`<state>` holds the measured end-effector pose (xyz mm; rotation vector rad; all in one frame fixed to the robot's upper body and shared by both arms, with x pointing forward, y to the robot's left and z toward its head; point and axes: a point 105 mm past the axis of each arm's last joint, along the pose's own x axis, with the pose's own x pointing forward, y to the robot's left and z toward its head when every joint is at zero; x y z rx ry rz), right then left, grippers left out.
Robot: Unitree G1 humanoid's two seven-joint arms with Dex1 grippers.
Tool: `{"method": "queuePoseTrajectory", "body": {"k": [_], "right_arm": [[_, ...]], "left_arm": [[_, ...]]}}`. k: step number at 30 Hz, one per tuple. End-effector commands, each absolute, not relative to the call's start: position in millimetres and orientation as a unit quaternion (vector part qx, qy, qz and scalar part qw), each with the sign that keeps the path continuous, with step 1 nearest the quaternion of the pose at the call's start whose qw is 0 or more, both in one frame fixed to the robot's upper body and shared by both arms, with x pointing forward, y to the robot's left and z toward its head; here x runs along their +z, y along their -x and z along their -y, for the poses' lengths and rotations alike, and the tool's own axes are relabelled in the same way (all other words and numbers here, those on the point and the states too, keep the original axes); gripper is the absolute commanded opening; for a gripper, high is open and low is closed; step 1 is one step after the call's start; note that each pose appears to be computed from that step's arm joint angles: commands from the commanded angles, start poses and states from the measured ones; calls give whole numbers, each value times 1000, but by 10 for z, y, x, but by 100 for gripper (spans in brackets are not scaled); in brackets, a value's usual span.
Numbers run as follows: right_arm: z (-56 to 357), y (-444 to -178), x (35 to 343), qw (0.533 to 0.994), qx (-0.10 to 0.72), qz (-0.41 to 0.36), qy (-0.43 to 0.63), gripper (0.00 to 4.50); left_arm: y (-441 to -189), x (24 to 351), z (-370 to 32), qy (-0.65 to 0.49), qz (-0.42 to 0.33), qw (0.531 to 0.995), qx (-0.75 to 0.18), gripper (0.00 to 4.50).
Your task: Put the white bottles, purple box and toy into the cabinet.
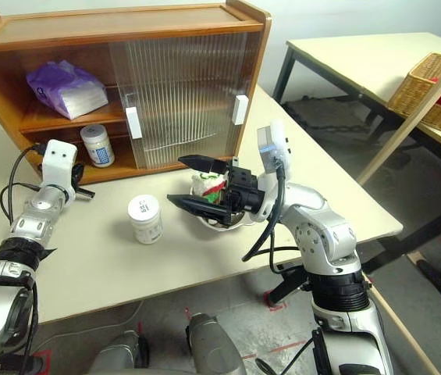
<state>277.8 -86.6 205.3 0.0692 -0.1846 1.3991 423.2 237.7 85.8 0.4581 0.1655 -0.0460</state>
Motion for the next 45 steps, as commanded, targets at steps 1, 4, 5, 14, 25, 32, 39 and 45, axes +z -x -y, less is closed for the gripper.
{"method": "queuePoseTrajectory", "body": {"k": [1, 4, 5, 14, 25, 32, 39, 45], "right_arm": [[830, -2768, 2031, 758, 647, 84, -24, 450], [839, -2772, 2036, 759, 645, 84, -26, 450], [843, -2773, 2037, 760, 644, 84, -26, 450], [891, -2785, 2038, 765, 638, 83, -20, 450], [907, -2774, 2053, 768, 635, 84, -16, 450], [912, -2765, 2055, 769, 634, 84, -15, 450], [922, -2775, 2071, 771, 631, 86, -13, 450], [927, -2769, 2064, 771, 631, 83, -13, 450]], "left_arm": [[-4220, 880, -2395, -251, -73, 965, -24, 2], [-4232, 912, -2467, -256, -73, 964, -17, 2], [-4235, 916, -2487, -256, -74, 964, -15, 2], [-4284, 929, -2533, -260, -82, 962, -13, 2], [-4387, 986, -2426, -278, -78, 957, -43, 2], [-4403, 953, -2189, -284, -63, 952, -91, 2], [-4435, 977, -2093, -285, -55, 951, -106, 2], [-4426, 968, -2067, -284, -51, 950, -117, 2]]}}
